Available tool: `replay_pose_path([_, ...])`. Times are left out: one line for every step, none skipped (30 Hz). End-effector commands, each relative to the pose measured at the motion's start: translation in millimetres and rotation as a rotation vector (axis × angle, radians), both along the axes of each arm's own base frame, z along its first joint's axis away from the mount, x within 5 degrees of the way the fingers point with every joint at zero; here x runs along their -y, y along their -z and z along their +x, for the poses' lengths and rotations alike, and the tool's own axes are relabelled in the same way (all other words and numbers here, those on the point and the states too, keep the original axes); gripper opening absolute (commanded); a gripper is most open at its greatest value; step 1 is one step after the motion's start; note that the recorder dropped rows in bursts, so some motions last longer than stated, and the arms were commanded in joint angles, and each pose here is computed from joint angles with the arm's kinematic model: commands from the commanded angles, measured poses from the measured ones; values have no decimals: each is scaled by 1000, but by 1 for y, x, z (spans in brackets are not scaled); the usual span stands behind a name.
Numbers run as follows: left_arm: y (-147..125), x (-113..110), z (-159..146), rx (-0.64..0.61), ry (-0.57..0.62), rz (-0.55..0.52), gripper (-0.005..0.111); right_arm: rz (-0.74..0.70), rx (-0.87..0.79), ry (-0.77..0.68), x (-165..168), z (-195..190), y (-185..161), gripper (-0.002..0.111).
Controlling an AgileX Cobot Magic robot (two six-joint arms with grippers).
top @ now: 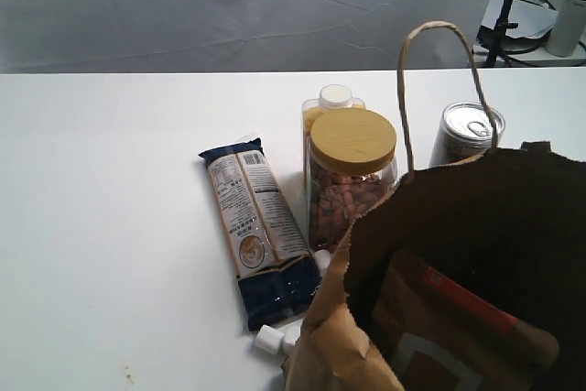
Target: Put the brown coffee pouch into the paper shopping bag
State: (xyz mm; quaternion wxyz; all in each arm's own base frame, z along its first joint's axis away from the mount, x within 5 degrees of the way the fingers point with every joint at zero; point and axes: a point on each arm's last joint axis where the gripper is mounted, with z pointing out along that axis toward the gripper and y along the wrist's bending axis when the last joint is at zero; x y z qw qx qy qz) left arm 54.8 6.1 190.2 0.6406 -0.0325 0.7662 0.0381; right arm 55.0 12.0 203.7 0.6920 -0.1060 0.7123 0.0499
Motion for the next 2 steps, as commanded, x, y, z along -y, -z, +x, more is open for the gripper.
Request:
replay_pose_path([1,0,0,4,-4,2,0,-29,-13,10,1,0,4,0])
replay_pose_path([1,0,0,4,-4,2,0,-29,-13,10,1,0,4,0])
